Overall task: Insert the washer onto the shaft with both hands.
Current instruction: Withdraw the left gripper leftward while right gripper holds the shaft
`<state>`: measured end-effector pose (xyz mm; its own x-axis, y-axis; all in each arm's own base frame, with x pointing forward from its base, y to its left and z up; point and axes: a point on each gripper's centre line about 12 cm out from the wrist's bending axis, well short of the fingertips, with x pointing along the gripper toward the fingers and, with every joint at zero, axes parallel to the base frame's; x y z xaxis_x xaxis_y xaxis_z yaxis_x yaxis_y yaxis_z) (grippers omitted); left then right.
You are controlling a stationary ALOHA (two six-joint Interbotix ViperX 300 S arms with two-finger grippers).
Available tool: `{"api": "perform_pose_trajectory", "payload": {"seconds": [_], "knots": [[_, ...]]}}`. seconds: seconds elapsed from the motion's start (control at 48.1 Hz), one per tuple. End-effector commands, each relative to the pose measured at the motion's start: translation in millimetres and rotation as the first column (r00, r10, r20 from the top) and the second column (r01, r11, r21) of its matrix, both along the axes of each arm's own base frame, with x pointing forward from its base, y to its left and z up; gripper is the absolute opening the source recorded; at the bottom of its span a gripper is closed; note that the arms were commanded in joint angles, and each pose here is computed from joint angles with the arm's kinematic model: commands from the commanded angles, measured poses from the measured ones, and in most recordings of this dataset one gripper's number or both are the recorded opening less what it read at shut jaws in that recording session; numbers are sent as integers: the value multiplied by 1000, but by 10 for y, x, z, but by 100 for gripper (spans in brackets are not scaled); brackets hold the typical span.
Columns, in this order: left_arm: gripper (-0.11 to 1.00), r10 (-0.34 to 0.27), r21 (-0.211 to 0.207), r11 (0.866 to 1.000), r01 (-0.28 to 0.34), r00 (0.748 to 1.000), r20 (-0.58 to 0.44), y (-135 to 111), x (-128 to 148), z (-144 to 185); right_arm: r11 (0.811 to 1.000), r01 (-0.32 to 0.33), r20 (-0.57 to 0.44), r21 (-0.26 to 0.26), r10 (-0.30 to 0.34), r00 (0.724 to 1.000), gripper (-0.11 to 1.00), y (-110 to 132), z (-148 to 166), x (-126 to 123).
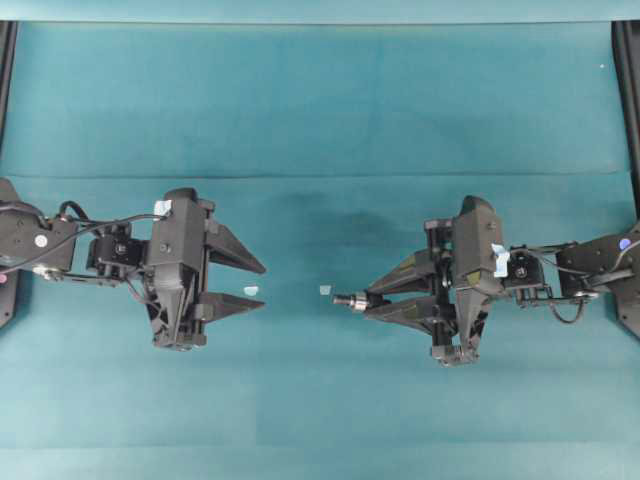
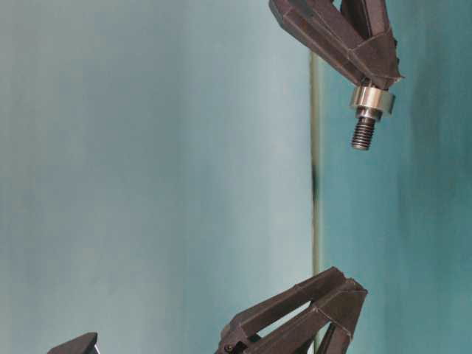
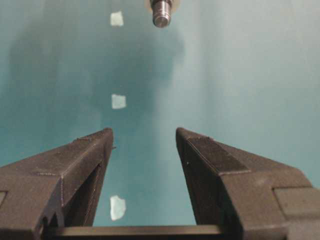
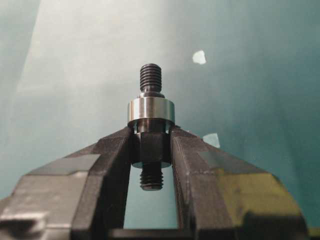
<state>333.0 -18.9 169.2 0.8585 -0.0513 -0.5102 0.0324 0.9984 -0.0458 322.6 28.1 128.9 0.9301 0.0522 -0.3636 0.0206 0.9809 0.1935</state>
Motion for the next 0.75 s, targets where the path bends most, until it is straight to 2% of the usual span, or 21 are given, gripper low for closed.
{"api": "perform_pose_trajectory", "payload": {"seconds": [0.0,0.727], "knots": [[65,0,-2,1000,0,999,32,-3,46,96,1000,1,29,12,-1,1000,0,9,79,32],[65,0,-3,1000,0,999,34,-4,64,100,1000,1,29,12,-1,1000,0,9,79,32]]}}
